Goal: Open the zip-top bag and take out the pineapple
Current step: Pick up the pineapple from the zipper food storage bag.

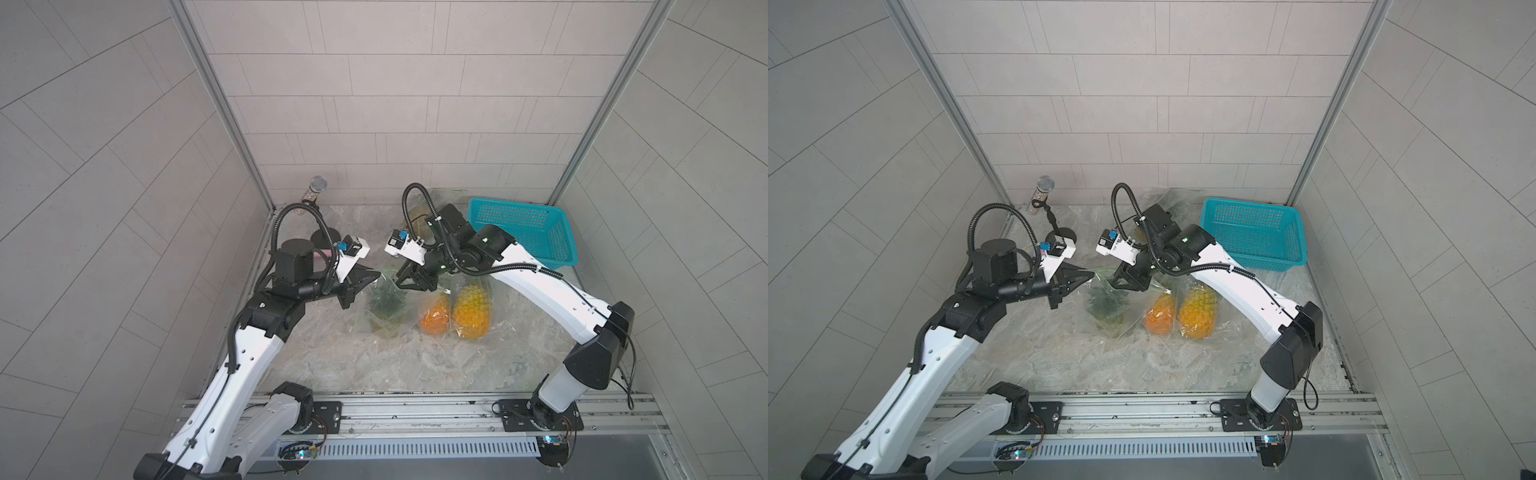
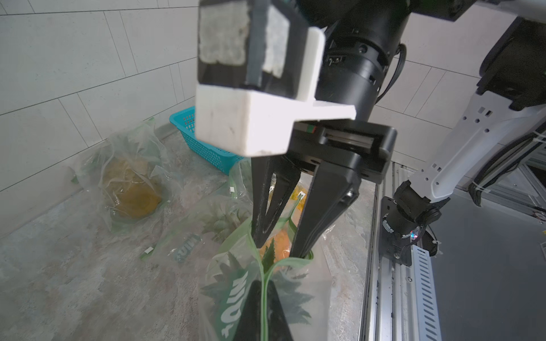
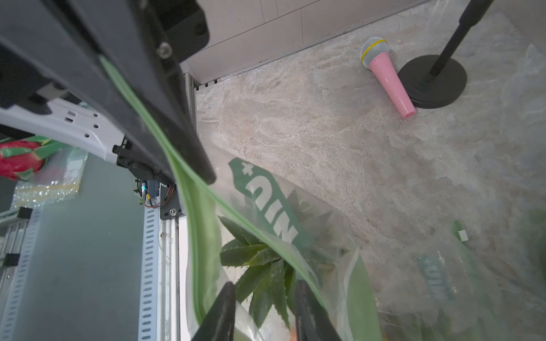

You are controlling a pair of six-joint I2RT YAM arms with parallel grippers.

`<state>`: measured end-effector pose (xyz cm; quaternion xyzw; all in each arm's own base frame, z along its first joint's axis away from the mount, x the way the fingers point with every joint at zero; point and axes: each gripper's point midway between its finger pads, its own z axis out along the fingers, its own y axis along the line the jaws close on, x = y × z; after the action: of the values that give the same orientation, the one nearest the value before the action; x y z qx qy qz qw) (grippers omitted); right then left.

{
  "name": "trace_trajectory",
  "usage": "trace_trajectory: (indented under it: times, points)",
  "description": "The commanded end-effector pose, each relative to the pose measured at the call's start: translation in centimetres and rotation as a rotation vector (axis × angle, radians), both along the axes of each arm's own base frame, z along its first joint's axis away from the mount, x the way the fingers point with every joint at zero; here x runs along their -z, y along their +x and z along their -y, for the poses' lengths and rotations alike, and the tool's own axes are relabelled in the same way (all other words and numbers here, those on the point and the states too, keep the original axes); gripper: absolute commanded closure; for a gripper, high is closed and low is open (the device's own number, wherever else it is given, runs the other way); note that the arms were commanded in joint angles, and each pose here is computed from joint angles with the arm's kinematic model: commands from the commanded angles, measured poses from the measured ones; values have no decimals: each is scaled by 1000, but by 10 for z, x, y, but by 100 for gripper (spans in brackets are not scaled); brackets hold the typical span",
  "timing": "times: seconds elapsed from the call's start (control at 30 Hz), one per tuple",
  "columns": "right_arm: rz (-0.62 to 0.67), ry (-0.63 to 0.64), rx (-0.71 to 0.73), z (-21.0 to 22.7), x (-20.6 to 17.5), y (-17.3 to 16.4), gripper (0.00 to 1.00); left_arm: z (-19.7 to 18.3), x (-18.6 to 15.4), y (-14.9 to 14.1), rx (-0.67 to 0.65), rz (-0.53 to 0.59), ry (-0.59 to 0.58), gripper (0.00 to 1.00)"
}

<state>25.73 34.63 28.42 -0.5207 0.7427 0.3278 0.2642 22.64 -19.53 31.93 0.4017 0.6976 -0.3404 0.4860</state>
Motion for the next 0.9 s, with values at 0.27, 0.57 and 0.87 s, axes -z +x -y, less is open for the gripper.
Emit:
trace_trajectory:
  times: [0.27, 0.57, 0.87]
  points:
    - [-22, -42, -55, -17, 11, -10, 64, -7, 1, -4, -48, 54, -15, 100]
    - [-2, -85, -38, -24, 25, -5, 46, -9, 6, -4, -58, 46, -12, 100]
    - [-31, -122, -22, -36, 49, 0, 47, -15, 18, -4, -89, 28, 35, 100]
